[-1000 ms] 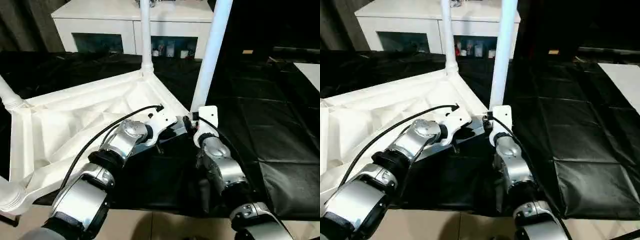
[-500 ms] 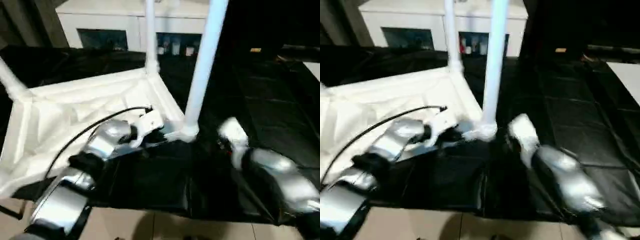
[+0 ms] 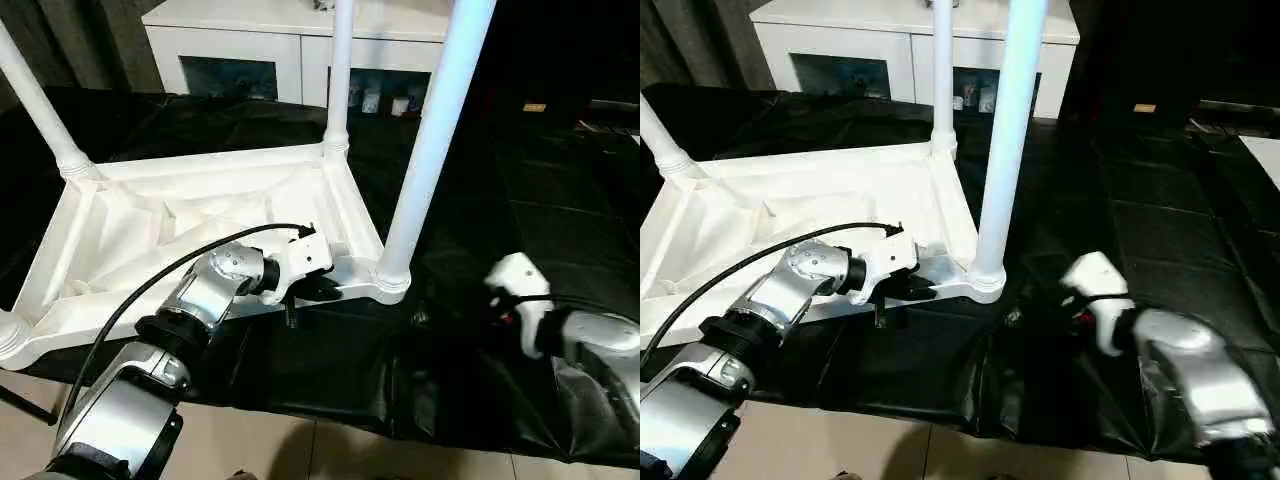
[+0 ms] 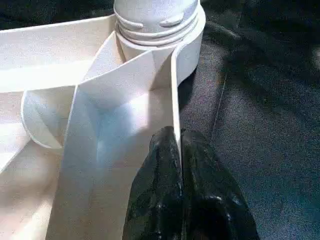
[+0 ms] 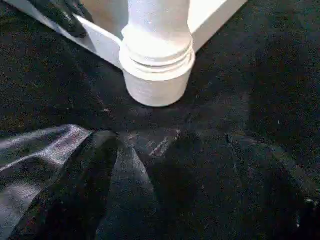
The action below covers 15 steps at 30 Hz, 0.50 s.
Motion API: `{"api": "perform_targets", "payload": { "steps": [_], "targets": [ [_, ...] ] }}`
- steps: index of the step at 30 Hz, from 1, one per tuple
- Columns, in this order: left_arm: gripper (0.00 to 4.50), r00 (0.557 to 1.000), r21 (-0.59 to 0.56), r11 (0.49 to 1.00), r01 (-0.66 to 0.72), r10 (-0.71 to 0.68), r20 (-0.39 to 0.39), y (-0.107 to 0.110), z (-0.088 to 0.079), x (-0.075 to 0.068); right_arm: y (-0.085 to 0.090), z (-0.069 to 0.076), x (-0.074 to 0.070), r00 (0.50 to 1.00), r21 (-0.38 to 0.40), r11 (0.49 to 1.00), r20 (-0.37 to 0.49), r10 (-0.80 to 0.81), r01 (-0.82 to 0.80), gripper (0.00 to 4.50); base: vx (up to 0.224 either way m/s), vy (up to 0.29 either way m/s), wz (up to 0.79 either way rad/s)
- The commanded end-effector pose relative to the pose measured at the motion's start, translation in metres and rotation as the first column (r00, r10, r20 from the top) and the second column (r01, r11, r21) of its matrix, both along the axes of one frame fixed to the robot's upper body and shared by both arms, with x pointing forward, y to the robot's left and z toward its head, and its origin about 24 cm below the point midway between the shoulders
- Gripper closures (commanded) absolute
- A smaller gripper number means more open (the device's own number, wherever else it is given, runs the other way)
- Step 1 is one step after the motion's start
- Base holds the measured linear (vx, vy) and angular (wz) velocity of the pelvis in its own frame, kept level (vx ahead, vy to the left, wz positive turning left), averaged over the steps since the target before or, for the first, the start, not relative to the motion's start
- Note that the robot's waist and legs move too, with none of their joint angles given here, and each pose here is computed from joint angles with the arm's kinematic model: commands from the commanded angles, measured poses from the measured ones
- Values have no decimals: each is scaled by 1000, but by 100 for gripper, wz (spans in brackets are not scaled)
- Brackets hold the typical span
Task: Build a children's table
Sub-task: Rotate leg to tighten
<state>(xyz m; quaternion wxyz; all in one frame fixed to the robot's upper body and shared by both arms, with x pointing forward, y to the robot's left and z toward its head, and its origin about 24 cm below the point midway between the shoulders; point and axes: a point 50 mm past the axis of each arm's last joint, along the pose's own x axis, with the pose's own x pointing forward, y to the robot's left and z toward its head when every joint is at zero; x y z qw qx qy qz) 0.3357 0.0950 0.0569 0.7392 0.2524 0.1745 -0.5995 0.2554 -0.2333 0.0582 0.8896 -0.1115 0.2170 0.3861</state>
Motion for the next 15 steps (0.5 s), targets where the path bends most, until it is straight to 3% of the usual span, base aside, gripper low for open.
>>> {"api": "perform_targets", "payload": {
  "steps": [1, 5, 6, 10, 12, 15],
  "targets": [
    [450, 996, -16, 998, 68, -67, 59, -13, 12, 1, 0, 5, -3, 1000, 9, 1000, 7, 14, -14, 73, 0, 0, 0],
    [450, 995, -85, 996, 34, -26, 94, -22, 18, 4, 7, 3, -8, 1000, 29, 999, 6, 25, -25, 73, 0, 0, 0],
    [422, 996, -105, 994, 17, -8, 85, -23, 19, 5, 9, 3, -8, 1000, 32, 999, 10, 24, -25, 69, 0, 0, 0],
    [387, 999, -211, 977, -19, 29, 44, -26, 27, 2, 16, 3, -9, 1000, 55, 998, 13, 28, -29, 67, 0, 0, 0],
    [372, 998, -331, 942, -50, 60, 20, -23, 36, -12, 29, 5, -11, 999, 90, 995, 29, 40, -43, 67, 0, 0, 0],
    [346, 996, -373, 924, -82, 92, 10, -18, 38, -19, 34, 6, -11, 999, 108, 993, 38, 40, -43, 67, 0, 0, 0]
  ]
}}
